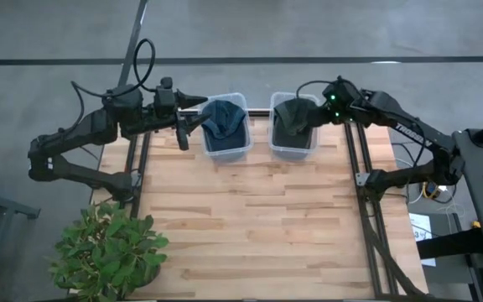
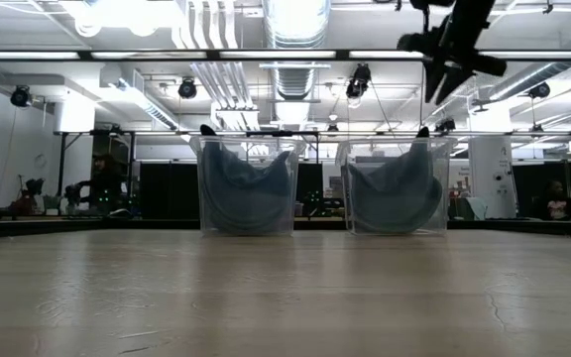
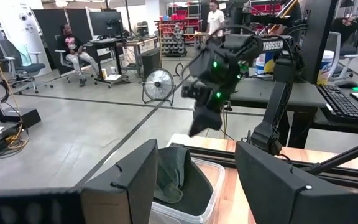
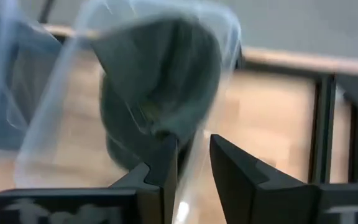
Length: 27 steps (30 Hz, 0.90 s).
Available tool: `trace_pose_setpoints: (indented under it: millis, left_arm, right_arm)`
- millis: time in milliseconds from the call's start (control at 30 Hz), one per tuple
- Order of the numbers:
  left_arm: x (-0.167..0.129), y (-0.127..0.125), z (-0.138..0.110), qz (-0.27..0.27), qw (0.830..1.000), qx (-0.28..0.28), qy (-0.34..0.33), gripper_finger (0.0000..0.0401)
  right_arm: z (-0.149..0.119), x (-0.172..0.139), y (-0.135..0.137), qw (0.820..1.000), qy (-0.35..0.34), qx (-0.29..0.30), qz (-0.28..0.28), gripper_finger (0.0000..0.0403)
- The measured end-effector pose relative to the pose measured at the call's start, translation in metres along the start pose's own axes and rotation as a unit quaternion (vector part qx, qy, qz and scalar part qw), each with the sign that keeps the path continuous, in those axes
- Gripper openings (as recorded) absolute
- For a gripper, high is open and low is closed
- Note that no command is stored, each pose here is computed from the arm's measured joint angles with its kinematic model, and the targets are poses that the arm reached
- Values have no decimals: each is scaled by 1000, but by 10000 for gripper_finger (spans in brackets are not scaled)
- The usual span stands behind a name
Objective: Pick & Place hat
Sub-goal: Put the gray cap into the right transparent bin
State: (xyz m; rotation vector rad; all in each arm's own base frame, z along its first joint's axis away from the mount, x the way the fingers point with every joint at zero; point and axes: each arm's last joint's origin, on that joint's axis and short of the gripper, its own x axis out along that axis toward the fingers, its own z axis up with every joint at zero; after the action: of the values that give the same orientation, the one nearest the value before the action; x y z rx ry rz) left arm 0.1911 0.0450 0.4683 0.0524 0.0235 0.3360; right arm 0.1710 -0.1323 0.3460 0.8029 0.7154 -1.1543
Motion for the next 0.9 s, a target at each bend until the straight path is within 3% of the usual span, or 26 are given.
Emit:
trace_pose_setpoints:
  millis: [200,533,900]
  left_arm:
    - [0,0,0,0,1000,-4,0,208]
    - [1,0,-1,-2,1000,-11,2,208]
    - [10,-2,-4,-3,1000,-13,12,208]
  right_arm:
    - [13,3,11,997,-51,-45,25,66]
    - [9,64,25,987,49,-139,-57,11]
    - [7,123,38,969,117,-198,-95,8]
